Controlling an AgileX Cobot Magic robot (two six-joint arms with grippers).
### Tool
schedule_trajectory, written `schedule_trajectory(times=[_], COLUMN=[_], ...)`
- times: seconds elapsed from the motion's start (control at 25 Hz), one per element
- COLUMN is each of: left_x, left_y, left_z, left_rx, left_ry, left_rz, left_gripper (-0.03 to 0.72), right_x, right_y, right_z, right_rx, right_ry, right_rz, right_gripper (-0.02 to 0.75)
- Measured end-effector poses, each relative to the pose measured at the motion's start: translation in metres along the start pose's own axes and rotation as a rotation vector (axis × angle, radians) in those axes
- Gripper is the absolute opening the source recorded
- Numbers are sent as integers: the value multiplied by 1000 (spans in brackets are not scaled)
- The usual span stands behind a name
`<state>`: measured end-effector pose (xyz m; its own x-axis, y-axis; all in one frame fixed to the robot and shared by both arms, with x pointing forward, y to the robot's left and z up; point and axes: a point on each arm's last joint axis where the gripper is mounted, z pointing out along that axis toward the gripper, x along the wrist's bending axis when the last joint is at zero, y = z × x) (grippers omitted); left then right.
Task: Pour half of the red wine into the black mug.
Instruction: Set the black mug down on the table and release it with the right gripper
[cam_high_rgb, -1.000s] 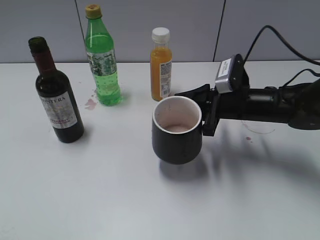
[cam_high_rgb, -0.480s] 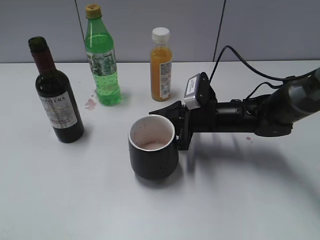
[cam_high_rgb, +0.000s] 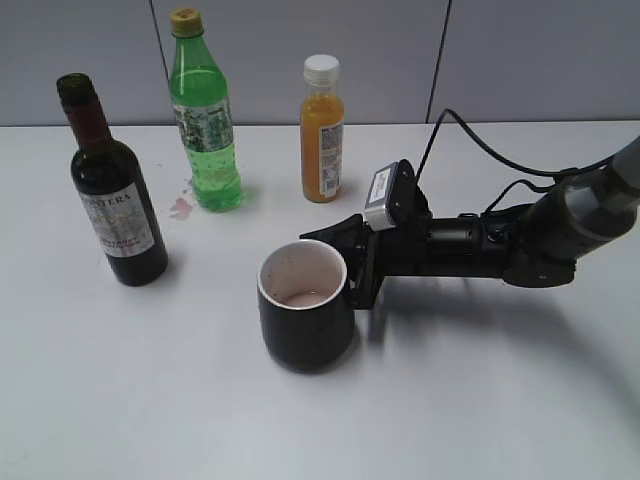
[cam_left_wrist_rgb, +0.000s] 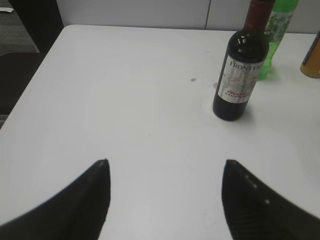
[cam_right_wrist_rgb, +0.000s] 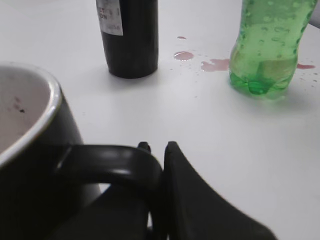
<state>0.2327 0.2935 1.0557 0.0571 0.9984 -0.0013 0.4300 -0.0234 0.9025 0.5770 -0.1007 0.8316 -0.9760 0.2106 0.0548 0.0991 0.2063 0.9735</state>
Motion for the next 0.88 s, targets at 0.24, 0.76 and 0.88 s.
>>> schedule_trajectory(times=[0.24,0.76,0.88], left_x=[0,0,0], left_y=[0,0,0], left_z=[0,0,0], left_rx=[0,0,0], left_ry=[0,0,0], left_rz=[0,0,0], left_gripper=[517,517,517], right_x=[-1,-11,-18], right_y=[-4,-10,-13], right_z=[-1,-24,-37], right_rx=[0,7,21], right_ry=[-3,37,33], right_rz=[-2,-28,-26], right_gripper=[60,274,281])
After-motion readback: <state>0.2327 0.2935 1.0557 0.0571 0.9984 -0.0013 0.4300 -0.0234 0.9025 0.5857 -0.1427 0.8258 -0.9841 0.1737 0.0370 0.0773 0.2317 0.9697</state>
